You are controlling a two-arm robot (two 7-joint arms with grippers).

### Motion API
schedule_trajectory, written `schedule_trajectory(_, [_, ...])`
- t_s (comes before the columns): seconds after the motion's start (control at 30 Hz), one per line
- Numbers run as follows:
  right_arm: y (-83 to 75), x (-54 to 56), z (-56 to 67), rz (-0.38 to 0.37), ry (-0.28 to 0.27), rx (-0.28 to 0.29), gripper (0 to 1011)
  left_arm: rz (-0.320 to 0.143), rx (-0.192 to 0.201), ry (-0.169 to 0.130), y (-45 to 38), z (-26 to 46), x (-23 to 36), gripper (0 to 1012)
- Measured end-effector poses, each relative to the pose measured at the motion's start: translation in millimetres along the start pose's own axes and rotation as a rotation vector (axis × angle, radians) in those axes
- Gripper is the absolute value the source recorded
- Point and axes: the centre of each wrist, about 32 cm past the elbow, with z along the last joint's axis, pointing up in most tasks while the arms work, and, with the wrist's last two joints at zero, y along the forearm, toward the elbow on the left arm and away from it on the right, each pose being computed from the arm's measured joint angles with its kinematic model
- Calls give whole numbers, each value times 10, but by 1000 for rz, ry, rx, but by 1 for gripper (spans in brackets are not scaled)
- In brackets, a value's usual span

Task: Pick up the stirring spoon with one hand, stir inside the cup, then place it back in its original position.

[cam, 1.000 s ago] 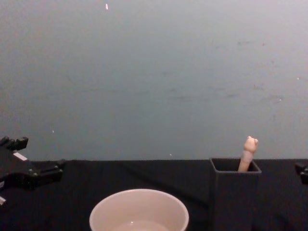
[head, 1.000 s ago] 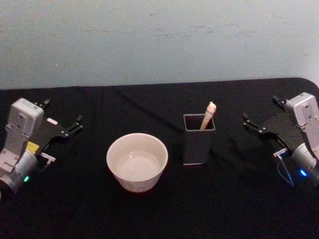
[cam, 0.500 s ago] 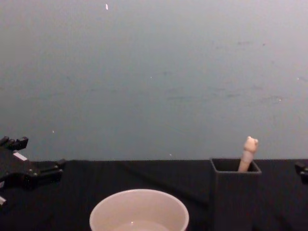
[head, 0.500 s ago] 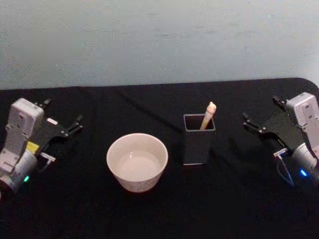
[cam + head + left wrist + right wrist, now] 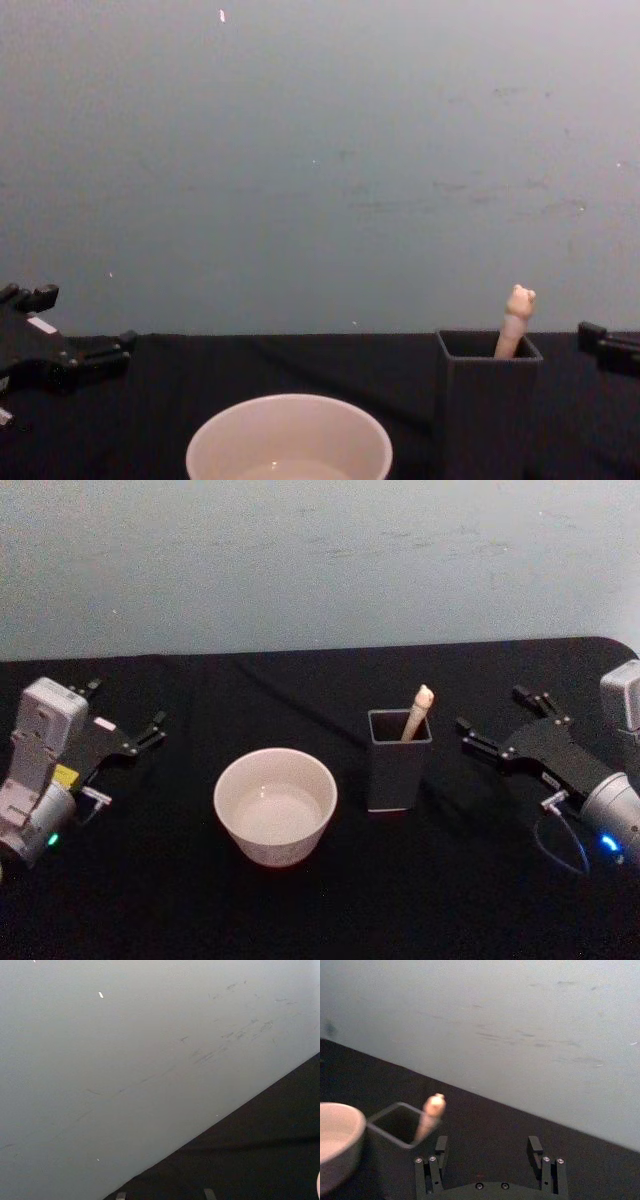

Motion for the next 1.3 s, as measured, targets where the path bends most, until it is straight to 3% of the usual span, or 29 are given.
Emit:
schedule_trajectory(0.23, [-30, -59, 88, 120, 164, 9, 1000, 0, 0, 0, 0, 0, 0, 1001])
schedule_trajectory(0.43, [103, -114, 108, 164, 244, 17, 1002, 0, 0, 0, 0, 0, 0, 1001])
schedule_trajectory(0.97, [535, -202, 85, 153, 299, -2, 1002, 0, 0, 0, 0, 0, 0, 1001])
schedule_trajectory(1.3, [565, -207, 87, 155, 287, -1, 1002, 0, 0, 0, 0, 0, 0, 1001])
